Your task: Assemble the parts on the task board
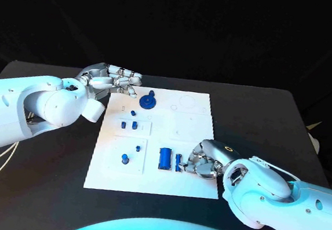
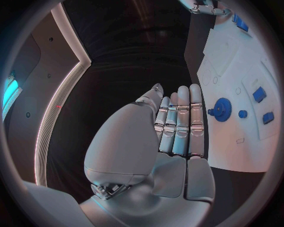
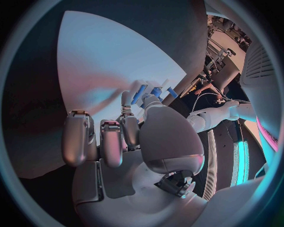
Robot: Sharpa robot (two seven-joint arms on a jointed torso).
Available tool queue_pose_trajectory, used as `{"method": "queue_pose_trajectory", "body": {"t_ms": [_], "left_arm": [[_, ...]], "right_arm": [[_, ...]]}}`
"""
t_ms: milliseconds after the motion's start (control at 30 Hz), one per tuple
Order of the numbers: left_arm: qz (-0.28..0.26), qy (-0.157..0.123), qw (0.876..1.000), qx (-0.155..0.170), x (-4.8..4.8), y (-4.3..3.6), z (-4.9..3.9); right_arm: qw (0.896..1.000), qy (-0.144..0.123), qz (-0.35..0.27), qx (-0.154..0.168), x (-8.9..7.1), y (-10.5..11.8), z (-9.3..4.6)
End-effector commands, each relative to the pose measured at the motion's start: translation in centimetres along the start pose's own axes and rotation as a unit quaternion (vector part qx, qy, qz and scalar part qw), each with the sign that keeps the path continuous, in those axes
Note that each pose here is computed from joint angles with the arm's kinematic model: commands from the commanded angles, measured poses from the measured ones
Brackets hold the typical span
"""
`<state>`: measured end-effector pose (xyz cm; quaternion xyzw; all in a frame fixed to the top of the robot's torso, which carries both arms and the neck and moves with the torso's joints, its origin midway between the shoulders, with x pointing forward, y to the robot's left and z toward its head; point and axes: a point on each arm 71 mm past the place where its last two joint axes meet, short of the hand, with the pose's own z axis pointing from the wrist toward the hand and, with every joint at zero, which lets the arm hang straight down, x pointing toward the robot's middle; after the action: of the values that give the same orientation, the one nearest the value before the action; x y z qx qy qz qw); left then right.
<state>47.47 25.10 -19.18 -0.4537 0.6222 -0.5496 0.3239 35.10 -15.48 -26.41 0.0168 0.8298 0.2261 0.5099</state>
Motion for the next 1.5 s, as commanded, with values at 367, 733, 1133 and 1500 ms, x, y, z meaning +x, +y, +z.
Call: {"method": "queue_pose_trajectory", "body": {"t_ms": [367, 733, 1133, 1500], "left_arm": [[-0.003, 0.011, 1.000, 0.003, 0.31, -0.08, 0.06], [-0.001, 0.004, 1.000, 0.003, -0.14, 0.16, -0.06], [-0.007, -0.024, 1.000, -0.001, -0.62, 1.46, 1.07], [-0.055, -0.081, 0.995, 0.027, -1.62, 2.76, 3.46]], "right_arm": [[1.000, -0.003, -0.012, -0.025, 0.1, 0.5, -0.1], [0.989, -0.012, 0.121, -0.089, -1.7, -0.3, 0.3], [0.918, -0.044, 0.377, -0.118, -8.1, -4.5, 4.7], [0.859, -0.137, 0.481, -0.109, -12.9, -8.3, 9.9]]}}
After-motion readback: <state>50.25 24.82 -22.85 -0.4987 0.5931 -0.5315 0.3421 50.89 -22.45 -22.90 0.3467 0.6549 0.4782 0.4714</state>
